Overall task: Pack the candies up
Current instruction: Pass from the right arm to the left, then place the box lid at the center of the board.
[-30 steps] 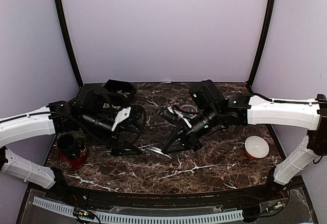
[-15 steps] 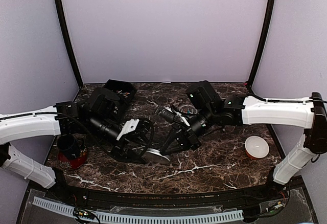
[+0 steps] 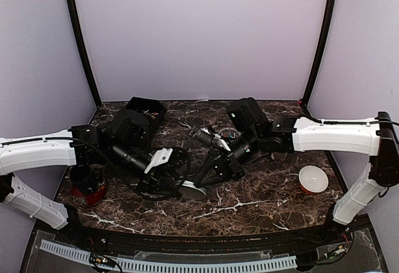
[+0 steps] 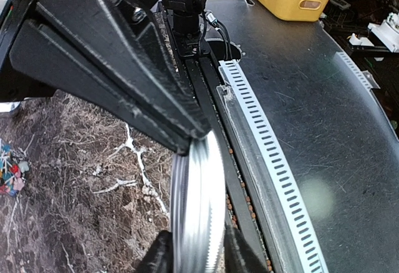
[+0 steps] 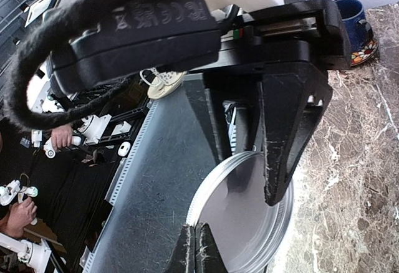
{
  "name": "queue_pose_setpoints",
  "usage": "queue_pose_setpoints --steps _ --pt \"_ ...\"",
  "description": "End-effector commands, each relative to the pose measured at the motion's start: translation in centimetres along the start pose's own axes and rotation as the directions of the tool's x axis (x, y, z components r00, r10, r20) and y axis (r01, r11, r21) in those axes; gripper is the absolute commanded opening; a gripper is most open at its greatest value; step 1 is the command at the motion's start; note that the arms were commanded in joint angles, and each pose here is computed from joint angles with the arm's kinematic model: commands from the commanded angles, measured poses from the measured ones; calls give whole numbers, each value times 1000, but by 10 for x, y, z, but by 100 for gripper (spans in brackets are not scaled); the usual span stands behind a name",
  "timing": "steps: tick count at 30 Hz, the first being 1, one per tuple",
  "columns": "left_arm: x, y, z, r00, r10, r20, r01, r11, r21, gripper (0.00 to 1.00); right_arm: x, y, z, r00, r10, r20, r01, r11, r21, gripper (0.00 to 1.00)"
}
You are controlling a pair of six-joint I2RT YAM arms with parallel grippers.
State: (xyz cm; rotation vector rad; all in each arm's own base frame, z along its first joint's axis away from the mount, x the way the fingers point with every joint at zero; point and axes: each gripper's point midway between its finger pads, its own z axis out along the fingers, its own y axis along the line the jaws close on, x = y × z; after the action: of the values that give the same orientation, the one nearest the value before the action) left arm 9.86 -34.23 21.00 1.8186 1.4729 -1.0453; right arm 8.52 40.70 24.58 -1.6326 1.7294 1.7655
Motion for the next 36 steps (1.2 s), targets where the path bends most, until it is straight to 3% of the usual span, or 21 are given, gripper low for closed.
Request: queue_pose_setpoints --steps 1,7,11,13,19,23,29,36 --pt "-12 -1 -4 1000 9 29 -9 1000 -3 24 0 -7 -1 1000 -3 12 3 1000 -7 0" --pt "-13 -2 -3 999 -2 41 2 1000 5 9 2 -7 0 1000 5 7 -5 1000 -23 0" --pt "-15 -3 -3 999 -4 49 4 1000 12 7 2 -7 0 1000 7 7 -6 1000 -23 0" --pt "-16 -3 -3 999 -8 52 7 1000 15 6 3 -8 0 1000 10 5 -10 1000 -16 8" --pt "-16 -1 -1 995 -62 73 61 998 7 6 -4 -17 -17 999 7 45 -11 996 92 52" --pt "-15 2 2 987 -131 97 132 991 0 6 -16 -38 -48 990 42 133 -75 965 250 60" --pt "-9 10 12 954 -272 128 275 961 -5 5 -23 -66 -102 970 10 244 -140 844 519 71" --pt "-1 22 28 893 -423 154 425 905 20 5 -9 -64 -121 977 -82 198 -65 766 640 78"
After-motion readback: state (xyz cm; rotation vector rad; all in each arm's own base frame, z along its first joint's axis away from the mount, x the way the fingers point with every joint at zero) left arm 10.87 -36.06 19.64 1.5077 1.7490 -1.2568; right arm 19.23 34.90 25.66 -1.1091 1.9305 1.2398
